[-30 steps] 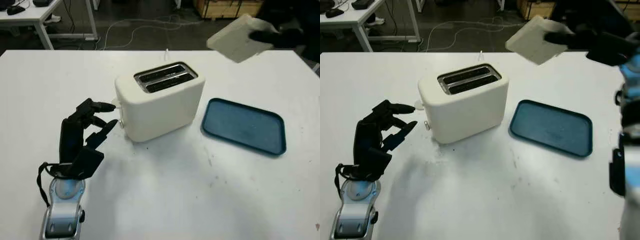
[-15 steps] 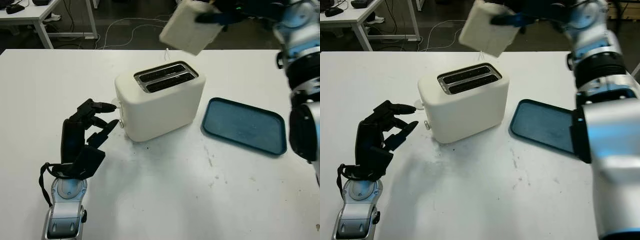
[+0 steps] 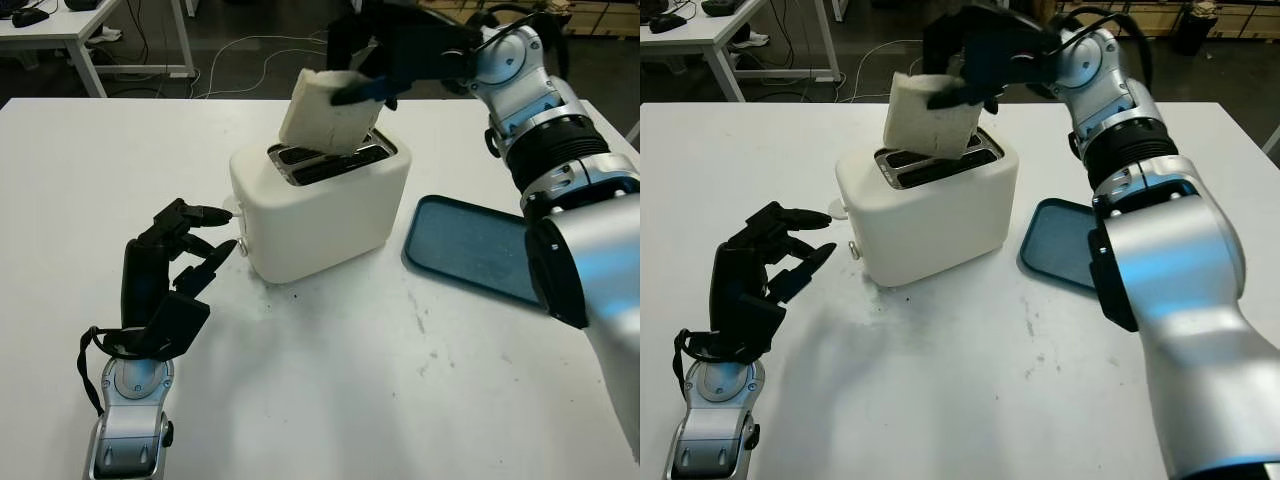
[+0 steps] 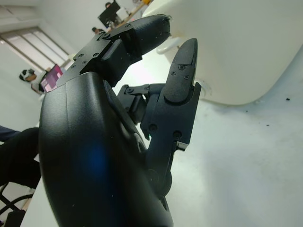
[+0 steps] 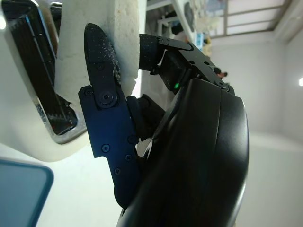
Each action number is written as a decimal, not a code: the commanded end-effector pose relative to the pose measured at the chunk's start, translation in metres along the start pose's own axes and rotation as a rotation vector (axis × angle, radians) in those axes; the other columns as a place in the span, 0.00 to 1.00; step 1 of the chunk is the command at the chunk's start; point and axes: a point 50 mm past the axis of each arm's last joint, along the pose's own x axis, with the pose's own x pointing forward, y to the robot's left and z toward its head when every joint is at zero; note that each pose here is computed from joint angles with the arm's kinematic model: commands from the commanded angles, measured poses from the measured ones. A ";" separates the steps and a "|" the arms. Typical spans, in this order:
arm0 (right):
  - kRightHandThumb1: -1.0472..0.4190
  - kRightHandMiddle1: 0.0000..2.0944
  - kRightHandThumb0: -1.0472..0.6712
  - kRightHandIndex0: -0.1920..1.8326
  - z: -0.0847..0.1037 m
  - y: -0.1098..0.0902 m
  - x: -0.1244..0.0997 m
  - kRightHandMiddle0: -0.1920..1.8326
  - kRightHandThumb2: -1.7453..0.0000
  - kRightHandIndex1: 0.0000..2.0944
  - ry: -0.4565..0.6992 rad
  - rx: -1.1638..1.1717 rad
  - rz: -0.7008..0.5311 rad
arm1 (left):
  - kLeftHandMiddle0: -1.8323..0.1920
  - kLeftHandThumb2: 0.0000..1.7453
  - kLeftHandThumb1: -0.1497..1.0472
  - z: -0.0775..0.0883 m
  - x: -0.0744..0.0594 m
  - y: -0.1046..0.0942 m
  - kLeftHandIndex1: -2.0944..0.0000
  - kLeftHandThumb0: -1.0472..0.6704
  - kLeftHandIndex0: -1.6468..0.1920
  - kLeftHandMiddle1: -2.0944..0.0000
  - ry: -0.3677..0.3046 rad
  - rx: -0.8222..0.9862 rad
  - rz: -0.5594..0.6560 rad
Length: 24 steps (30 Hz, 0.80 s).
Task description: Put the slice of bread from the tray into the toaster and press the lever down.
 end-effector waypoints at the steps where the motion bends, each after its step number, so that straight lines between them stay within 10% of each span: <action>1: 0.09 0.83 0.30 0.63 -0.007 0.005 -0.002 0.54 0.89 0.83 0.022 0.011 0.023 | 0.63 0.08 0.89 0.001 -0.001 0.000 0.53 0.48 0.58 0.26 0.000 0.003 0.008; 24: 0.09 0.83 0.27 0.66 -0.015 -0.014 -0.018 0.58 0.91 0.83 0.056 -0.020 -0.055 | 0.63 0.08 0.89 0.001 -0.001 -0.001 0.54 0.49 0.58 0.26 0.003 -0.007 0.005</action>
